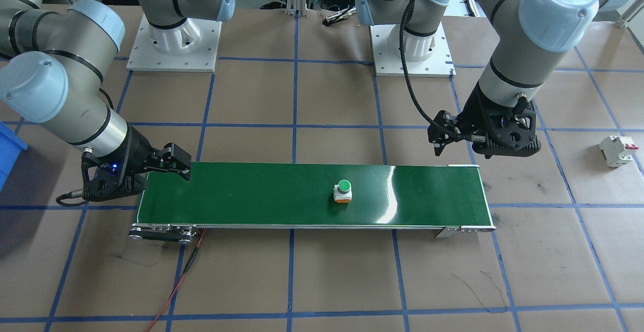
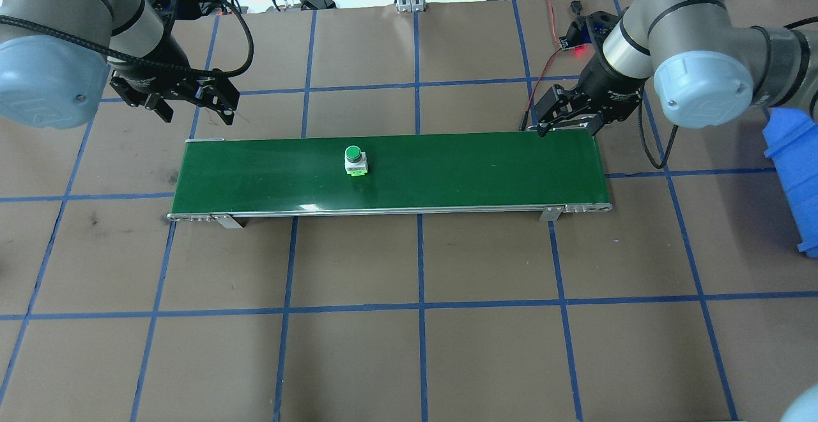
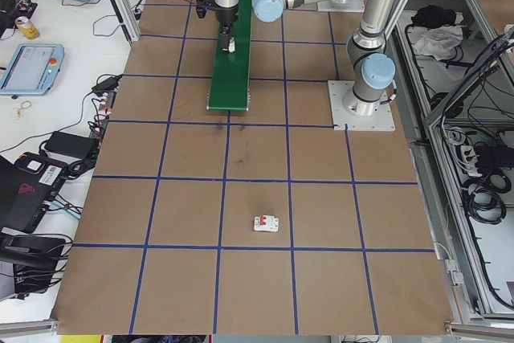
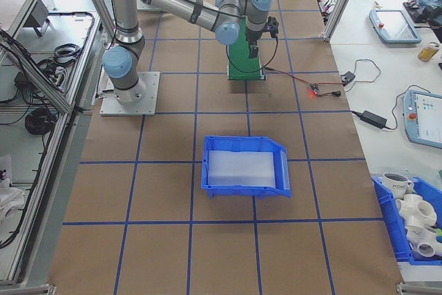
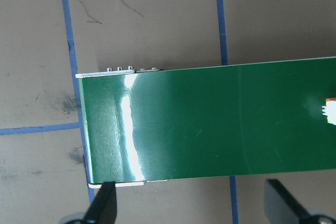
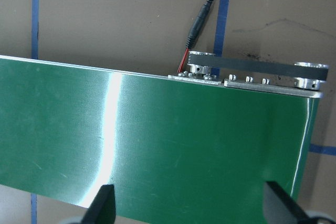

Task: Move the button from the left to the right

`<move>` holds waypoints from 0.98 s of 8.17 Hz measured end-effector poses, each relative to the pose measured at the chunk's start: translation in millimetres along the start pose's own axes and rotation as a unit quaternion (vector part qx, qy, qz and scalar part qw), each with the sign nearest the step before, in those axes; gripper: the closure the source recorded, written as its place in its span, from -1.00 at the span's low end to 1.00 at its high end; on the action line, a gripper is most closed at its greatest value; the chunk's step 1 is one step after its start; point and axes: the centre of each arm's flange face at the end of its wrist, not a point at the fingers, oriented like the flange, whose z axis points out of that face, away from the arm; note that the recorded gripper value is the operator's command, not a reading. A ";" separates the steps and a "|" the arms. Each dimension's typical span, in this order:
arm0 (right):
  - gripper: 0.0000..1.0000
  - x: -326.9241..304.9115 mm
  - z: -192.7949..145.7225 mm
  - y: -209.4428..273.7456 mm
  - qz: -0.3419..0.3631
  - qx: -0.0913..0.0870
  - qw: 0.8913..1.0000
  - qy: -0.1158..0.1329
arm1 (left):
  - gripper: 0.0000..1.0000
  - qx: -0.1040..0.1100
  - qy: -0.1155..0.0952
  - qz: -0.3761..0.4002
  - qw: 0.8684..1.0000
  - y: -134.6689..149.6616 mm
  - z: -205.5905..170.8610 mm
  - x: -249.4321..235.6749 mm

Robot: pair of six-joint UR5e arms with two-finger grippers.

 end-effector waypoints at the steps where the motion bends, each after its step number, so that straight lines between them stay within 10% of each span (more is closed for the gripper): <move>1: -0.98 0.2 0.7 -0.4 0.000 0.000 1.000 0.000 | -1.00 0.000 0.000 0.000 1.000 -0.1 -0.1 0.0; 8: -0.98 -0.5 3.0 0.2 0.002 -0.001 1.000 -0.002 | -1.00 0.001 0.000 0.000 1.000 0.4 -0.2 0.1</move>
